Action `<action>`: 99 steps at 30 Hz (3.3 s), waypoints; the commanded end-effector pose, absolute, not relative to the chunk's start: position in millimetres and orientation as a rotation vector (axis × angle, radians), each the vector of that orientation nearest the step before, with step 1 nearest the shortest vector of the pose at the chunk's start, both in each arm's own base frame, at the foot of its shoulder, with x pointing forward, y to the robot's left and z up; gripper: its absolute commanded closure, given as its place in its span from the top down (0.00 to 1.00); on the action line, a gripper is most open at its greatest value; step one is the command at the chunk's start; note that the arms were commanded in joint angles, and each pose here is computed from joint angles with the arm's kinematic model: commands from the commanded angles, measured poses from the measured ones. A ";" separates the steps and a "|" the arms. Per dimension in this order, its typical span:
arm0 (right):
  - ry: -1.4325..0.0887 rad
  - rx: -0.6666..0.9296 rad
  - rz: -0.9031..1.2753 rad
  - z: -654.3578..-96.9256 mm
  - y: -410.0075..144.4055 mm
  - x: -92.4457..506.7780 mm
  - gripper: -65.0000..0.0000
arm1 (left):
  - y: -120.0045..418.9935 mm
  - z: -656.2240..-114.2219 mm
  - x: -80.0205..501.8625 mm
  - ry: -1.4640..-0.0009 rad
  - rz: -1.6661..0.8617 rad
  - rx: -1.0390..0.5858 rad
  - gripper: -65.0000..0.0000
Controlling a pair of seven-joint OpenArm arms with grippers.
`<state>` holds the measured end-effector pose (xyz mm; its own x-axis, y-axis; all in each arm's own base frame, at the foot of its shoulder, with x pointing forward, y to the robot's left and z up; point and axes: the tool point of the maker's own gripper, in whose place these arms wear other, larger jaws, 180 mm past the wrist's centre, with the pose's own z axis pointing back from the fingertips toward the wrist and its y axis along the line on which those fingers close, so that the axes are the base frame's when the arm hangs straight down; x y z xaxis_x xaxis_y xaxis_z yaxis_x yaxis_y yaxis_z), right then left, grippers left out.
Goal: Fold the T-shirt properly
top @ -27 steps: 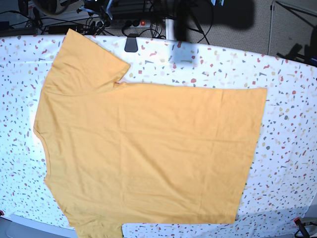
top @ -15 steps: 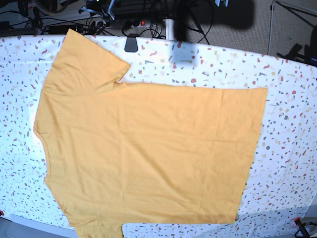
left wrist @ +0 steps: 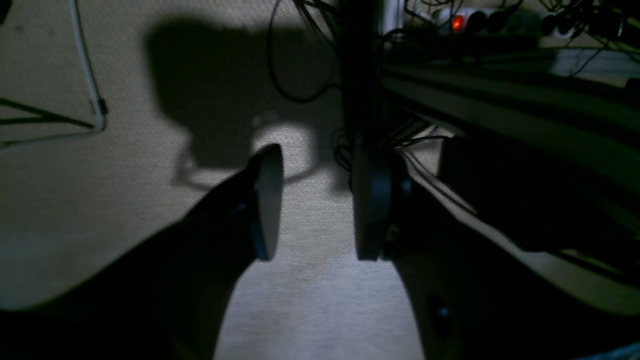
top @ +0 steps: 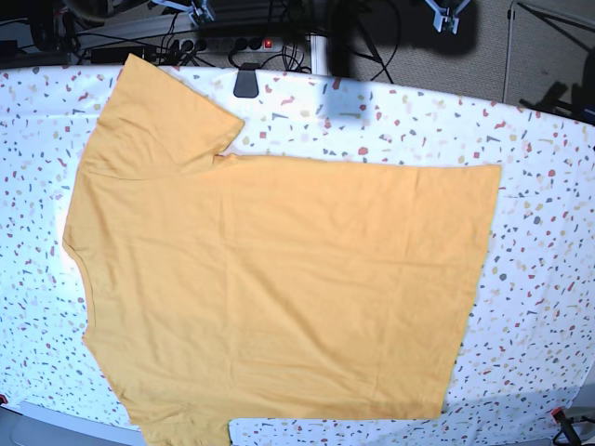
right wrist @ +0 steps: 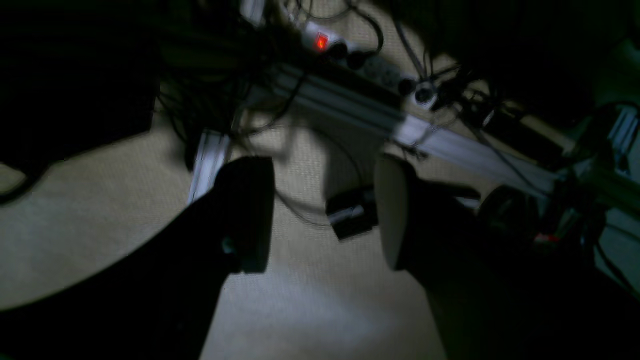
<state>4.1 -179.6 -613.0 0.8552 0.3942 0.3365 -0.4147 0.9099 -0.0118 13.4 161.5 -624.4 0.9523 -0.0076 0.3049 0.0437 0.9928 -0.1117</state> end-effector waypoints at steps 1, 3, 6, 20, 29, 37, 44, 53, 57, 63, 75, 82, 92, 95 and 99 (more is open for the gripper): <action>-0.363 0.051 0.424 -609.5 -181.4 7.8 0.50 | 162.2 -620.5 10.9 -0.321 -0.030 -0.122 0.35; -0.358 0.056 0.429 -605.9 -177.3 5.2 0.50 | 157.1 -613.4 8.9 -0.338 -0.037 -0.133 0.35; -0.359 0.071 0.440 -593.5 -167.3 1.0 0.50 | 148.5 -599.8 2.1 -0.338 -0.056 -0.152 0.35; -0.465 0.162 0.546 -485.1 -138.3 -27.4 0.50 | 124.4 -500.4 4.4 -0.473 -0.175 -0.220 0.35; -0.563 0.030 0.514 -462.0 -181.5 17.1 0.50 | 115.5 -480.8 7.2 -0.466 -0.195 -0.235 0.35; -0.641 -0.003 0.572 -431.3 -184.3 54.3 0.50 | 109.7 -465.4 26.0 -0.520 -0.209 -0.243 0.35; -0.672 -0.030 0.668 -412.1 -186.7 73.0 0.50 | 106.0 -455.0 37.6 -0.559 -0.215 -0.249 0.35; -0.722 -0.136 0.879 -390.6 -187.9 93.1 0.50 | 115.9 -459.2 35.1 -0.542 -0.386 -0.144 0.35; -0.761 -0.163 0.927 -378.2 -183.0 103.3 0.50 | 116.9 -450.6 45.4 -0.576 -0.448 -0.108 0.35; -0.851 -0.225 1.015 -351.4 -170.1 122.0 0.50 | 113.0 -419.8 84.3 -0.707 -0.532 -0.048 0.35; -0.857 -0.413 1.106 -336.5 -183.2 135.0 0.50 | 140.5 -388.6 158.2 -0.875 -0.743 0.100 0.35; -0.863 -0.661 1.151 -318.8 -206.3 149.0 0.50 | 157.2 -345.0 226.1 -1.066 -0.932 0.247 0.35; -0.814 -0.847 1.044 -304.0 -238.5 153.0 0.50 | 159.7 -344.1 249.2 -0.990 -1.218 0.230 0.35; -0.808 -0.851 1.040 -304.2 -239.8 152.6 0.50 | 162.6 -348.0 250.8 -0.942 -1.282 0.254 0.35; -0.792 -0.860 1.030 -304.6 -243.1 151.6 0.50 | 161.8 -356.6 255.5 -0.913 -1.346 0.259 0.39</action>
